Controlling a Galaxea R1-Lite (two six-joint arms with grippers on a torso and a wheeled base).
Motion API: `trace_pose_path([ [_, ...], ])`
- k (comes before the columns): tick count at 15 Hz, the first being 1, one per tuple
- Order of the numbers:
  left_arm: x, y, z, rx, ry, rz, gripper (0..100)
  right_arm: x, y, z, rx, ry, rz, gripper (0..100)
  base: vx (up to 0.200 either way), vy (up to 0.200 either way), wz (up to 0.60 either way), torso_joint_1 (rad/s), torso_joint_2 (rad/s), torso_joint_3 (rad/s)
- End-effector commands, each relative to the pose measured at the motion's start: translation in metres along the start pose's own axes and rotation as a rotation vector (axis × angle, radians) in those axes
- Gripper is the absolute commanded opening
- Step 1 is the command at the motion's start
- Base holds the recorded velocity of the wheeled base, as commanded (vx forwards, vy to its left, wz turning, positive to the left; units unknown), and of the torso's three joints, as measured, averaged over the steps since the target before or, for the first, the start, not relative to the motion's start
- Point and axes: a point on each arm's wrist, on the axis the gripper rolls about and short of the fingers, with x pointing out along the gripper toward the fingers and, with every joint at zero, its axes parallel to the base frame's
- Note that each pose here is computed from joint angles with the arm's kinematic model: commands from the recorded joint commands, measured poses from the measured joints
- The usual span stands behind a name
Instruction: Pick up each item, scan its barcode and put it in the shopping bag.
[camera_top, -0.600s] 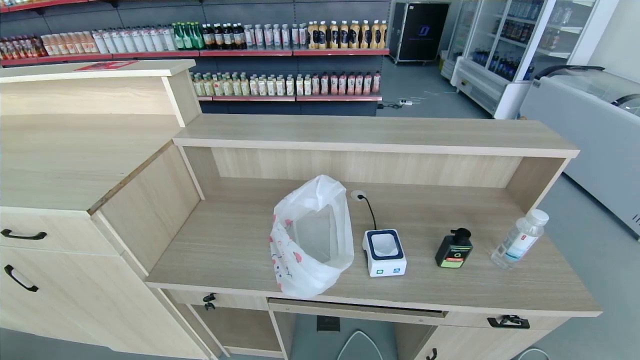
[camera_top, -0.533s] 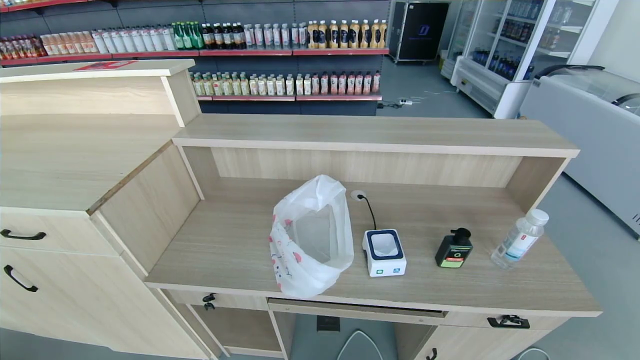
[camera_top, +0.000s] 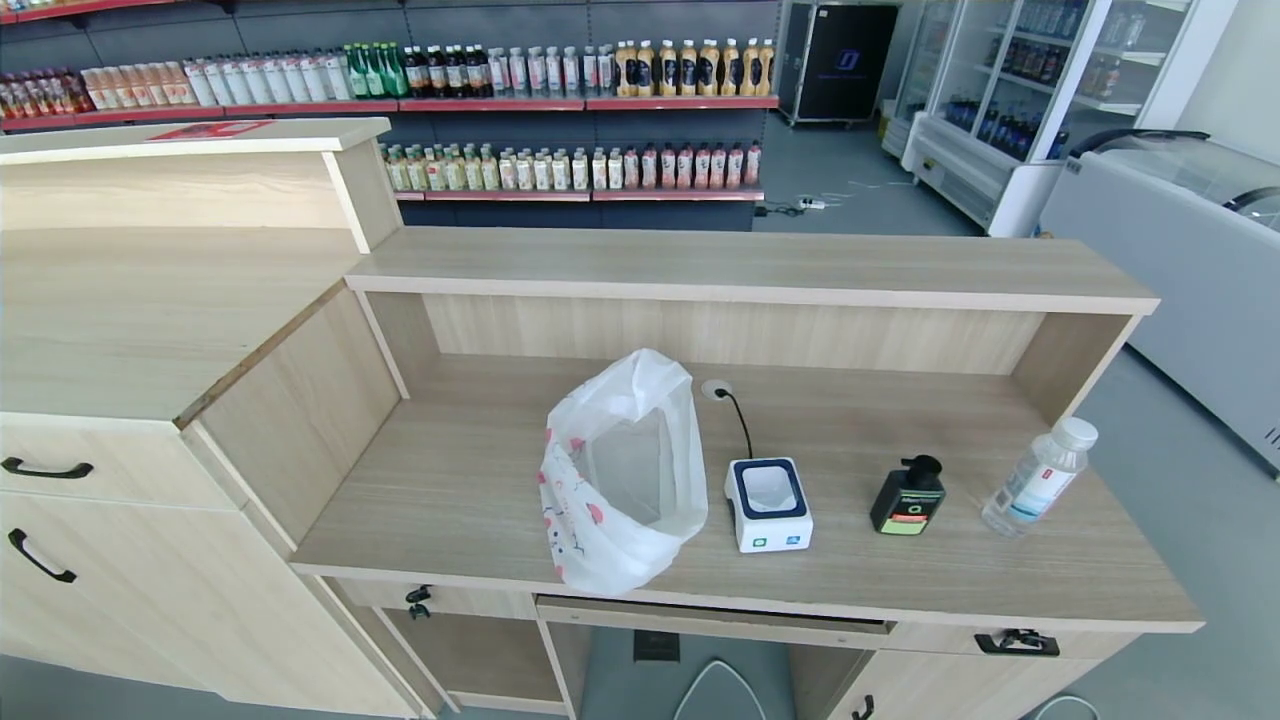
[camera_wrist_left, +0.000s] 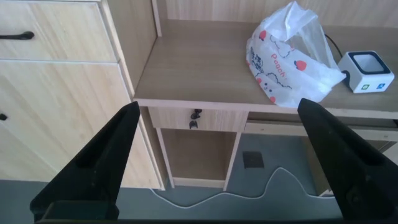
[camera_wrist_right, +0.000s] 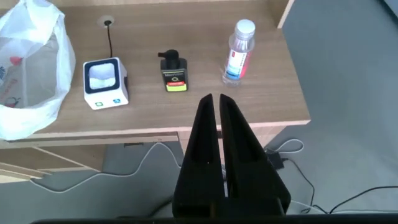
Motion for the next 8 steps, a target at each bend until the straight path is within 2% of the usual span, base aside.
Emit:
trace_pose_path([
  [1,0.000,0.000,0.000,0.000,0.000,0.000,100,0.037,0.000,0.001,0.007,0.138,-0.023,0,0.000,0.000,0.00,0.000,0.00,0.000],
  [3,0.000,0.000,0.000,0.000,0.000,0.000,100,0.048,0.000,0.000,0.005,0.176,-0.021,0,0.000,0.000,0.00,0.000,0.00,0.000],
  [4,0.000,0.000,0.000,0.000,0.000,0.000,100,0.060,0.001,-0.004,-0.007,0.230,0.022,0,0.000,0.000,0.00,0.000,0.00,0.000],
  [6,0.000,0.000,0.000,0.000,0.000,0.000,100,0.077,0.001,-0.011,-0.002,0.260,0.051,0,0.000,0.000,0.00,0.000,0.00,0.000],
  [7,0.000,0.000,0.000,0.001,0.000,0.000,100,0.085,-0.003,-0.014,-0.004,0.262,0.058,100,0.000,0.000,0.00,0.000,0.00,0.000],
  [8,0.000,0.000,0.000,0.001,0.000,0.000,100,0.097,-0.008,-0.017,-0.023,0.285,0.058,100,0.000,0.000,0.00,0.000,0.00,0.000],
])
